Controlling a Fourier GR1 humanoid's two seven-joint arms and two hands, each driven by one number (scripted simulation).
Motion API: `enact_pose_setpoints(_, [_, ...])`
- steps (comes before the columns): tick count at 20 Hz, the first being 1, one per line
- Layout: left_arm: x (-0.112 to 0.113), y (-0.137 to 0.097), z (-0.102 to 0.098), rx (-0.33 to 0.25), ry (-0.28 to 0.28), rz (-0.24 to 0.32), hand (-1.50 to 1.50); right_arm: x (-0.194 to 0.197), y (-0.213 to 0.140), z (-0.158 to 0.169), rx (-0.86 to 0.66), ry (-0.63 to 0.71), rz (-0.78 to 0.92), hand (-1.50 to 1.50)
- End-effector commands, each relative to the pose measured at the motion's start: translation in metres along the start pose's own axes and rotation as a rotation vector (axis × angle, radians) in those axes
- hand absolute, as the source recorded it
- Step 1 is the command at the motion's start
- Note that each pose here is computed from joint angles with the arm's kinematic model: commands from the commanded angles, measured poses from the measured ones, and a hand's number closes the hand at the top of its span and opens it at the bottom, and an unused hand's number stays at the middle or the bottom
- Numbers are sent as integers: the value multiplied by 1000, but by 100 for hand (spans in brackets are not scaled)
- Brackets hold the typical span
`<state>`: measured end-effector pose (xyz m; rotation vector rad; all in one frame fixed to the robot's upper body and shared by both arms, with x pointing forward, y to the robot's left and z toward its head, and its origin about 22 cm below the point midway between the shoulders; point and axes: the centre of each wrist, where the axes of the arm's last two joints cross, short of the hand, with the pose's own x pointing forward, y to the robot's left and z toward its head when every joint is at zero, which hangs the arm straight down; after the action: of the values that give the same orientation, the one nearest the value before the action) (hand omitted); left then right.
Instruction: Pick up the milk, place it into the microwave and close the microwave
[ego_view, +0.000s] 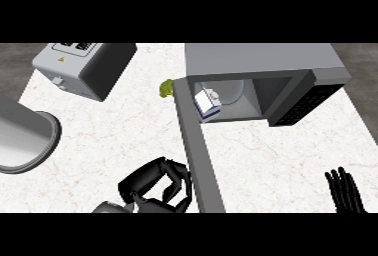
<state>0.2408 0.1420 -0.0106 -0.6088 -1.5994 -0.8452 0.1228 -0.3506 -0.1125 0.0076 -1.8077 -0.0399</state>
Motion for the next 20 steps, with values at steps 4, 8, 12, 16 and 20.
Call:
enact_pose_setpoints(4, [-19,-63,-36,-88,64,-3,150,54,-4,0,151,-104,-142,-150])
enact_pose_setpoints(8, [-14,-93,-51,-78,67,-12,150,80,17,-5,210,-121,-170,-150])
enact_pose_setpoints(12, [-16,-112,-59,-46,54,-45,150,108,26,-20,254,-162,-181,-150])
enact_pose_setpoints(16, [1,-113,-77,16,9,-74,150,132,35,-29,331,-170,-177,-150])
enact_pose_setpoints(20, [7,-104,-94,80,8,-111,150,148,42,-27,378,-166,-181,-150])
